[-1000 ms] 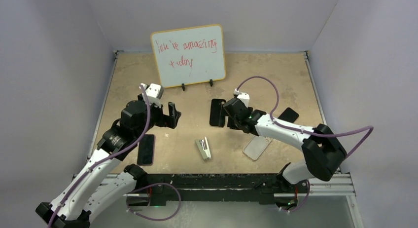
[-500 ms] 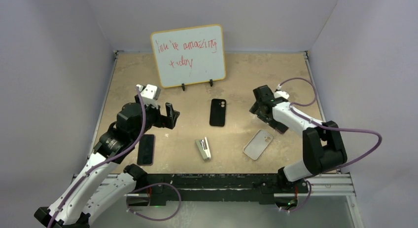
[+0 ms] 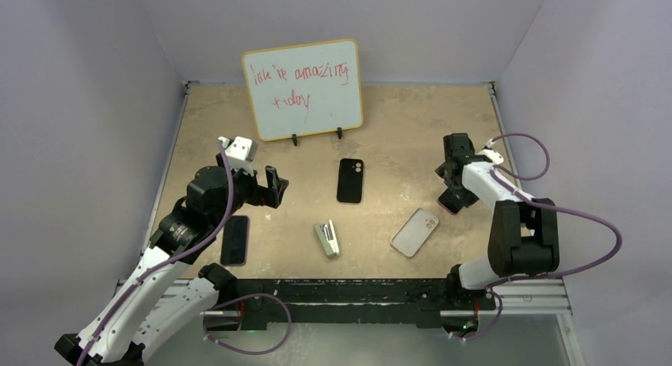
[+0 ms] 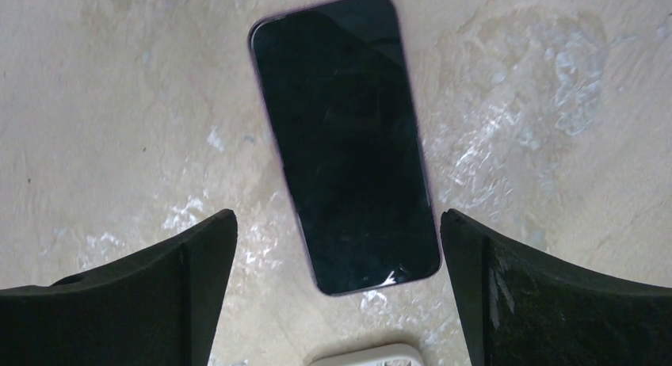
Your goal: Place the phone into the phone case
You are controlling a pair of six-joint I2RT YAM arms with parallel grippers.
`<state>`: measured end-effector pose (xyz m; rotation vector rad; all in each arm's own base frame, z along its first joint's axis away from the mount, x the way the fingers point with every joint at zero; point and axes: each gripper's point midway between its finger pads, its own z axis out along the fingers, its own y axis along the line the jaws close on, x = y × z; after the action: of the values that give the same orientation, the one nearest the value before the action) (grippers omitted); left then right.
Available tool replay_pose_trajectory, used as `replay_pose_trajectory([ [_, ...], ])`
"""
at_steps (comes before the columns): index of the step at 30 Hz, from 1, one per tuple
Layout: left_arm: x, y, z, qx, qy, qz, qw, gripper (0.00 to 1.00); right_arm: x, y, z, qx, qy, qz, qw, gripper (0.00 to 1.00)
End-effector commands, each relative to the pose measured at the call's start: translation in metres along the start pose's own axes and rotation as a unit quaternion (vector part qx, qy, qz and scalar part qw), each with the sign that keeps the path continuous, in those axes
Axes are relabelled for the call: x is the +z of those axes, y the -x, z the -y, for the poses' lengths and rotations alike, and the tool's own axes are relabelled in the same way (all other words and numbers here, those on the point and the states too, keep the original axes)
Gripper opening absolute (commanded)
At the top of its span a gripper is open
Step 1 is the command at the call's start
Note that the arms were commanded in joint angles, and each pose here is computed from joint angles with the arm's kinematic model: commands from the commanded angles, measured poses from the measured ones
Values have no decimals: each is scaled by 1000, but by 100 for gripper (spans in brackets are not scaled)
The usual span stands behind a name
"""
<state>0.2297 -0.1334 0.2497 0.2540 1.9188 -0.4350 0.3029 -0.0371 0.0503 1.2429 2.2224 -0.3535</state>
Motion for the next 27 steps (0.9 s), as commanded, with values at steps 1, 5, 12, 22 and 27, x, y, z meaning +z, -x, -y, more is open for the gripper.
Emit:
replay_pose_trajectory([
  [1,0,5,3,5,-8,12,1000,96,14,8,10,9,-14,2,1000,99],
  [5,-1,6,3,5,-9,13,1000,96,29,3,9,-2,1,-23,1000,99],
  [12,-1,5,3,5,-9,13,1000,96,41,-12,15,-18,-22,-54,998,99],
  [22,-1,5,2,5,-6,12,1000,96,44,-24,13,-26,-2,-69,997,84],
  [27,2,1,0,4,-1,6,1000,95,33,-37,0,-39,58,-74,995,73],
])
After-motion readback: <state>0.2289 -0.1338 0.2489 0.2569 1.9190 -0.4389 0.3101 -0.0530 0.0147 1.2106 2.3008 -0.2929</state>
